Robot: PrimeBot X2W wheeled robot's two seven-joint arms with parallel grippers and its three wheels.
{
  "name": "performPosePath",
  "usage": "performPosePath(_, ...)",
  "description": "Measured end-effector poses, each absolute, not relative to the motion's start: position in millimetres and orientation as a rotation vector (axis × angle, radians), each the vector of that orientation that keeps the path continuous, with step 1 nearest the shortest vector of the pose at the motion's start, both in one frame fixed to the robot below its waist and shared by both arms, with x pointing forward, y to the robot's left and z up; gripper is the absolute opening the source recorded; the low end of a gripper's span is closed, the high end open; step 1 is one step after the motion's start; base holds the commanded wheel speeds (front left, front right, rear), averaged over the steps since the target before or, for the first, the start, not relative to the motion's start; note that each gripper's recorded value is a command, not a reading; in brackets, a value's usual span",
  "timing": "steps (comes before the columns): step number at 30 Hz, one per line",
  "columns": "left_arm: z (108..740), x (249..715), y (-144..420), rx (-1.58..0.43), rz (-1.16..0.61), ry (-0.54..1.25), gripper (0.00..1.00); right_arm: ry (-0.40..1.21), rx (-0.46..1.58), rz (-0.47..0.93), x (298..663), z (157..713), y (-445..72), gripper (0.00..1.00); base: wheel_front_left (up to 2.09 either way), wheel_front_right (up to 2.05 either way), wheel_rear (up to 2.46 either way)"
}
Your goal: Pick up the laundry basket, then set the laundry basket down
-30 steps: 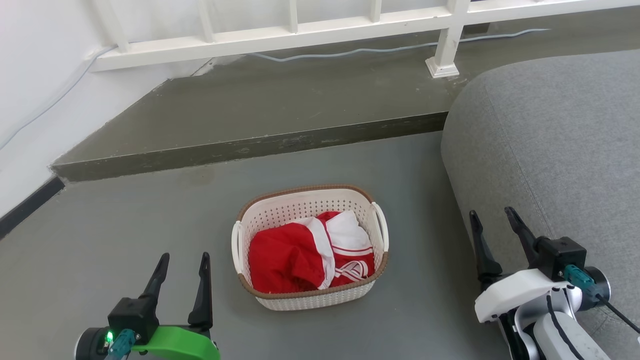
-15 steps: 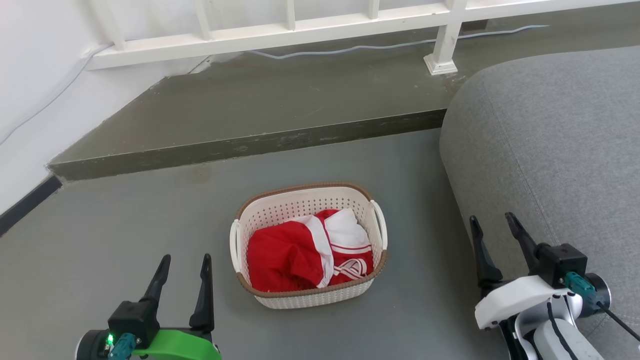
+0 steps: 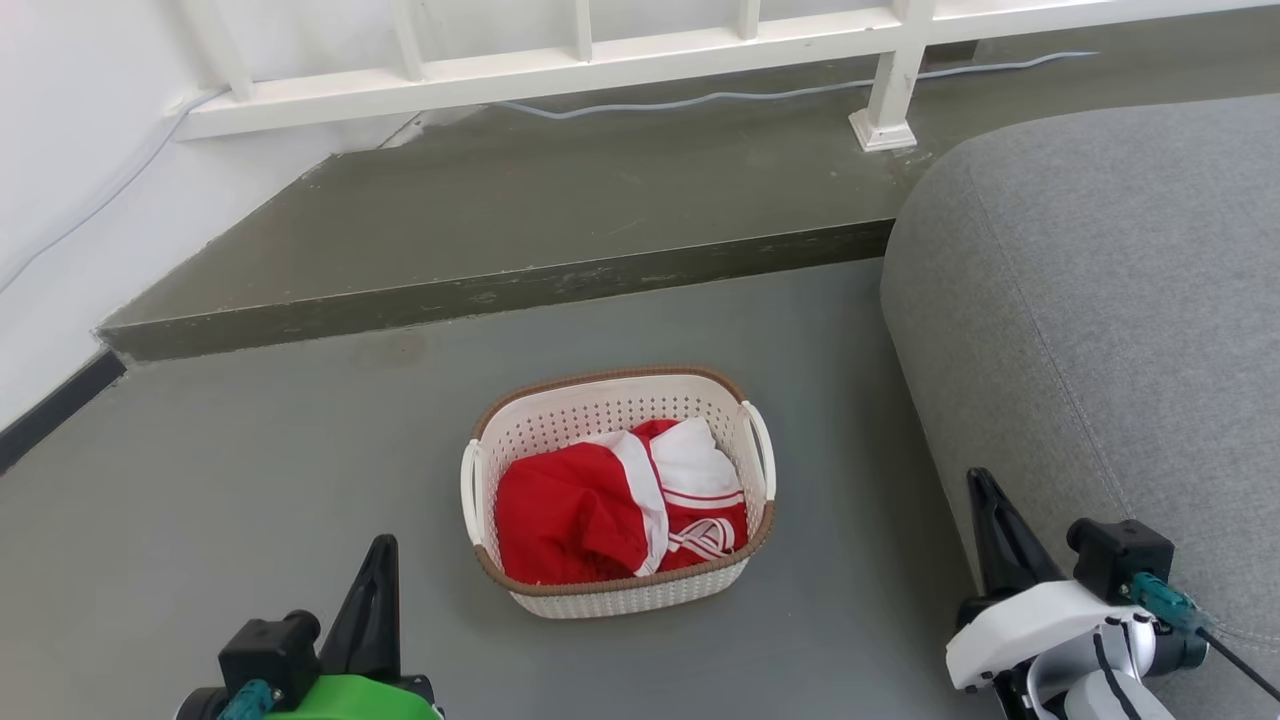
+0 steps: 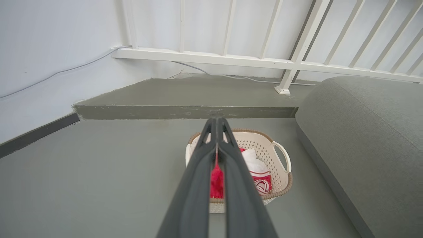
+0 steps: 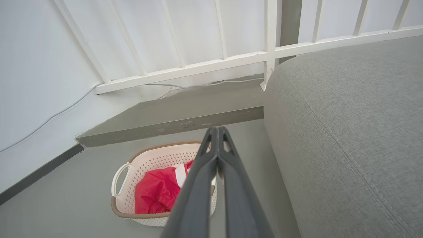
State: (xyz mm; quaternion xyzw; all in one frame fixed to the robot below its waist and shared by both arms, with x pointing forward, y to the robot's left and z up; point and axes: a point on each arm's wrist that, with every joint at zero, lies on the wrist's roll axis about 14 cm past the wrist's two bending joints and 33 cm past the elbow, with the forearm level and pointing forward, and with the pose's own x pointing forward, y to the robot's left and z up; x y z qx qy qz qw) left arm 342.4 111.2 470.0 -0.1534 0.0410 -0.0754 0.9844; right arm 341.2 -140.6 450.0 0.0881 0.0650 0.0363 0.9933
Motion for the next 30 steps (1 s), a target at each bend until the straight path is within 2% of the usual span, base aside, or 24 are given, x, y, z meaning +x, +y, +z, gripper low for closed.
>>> performPosePath(30,459.7,345.5,137.2,-0.677,-0.026,0.169,0.0,0.198,0.587,-0.051,346.2,445.6,-163.4,0.0,0.0,0.0,0.0)
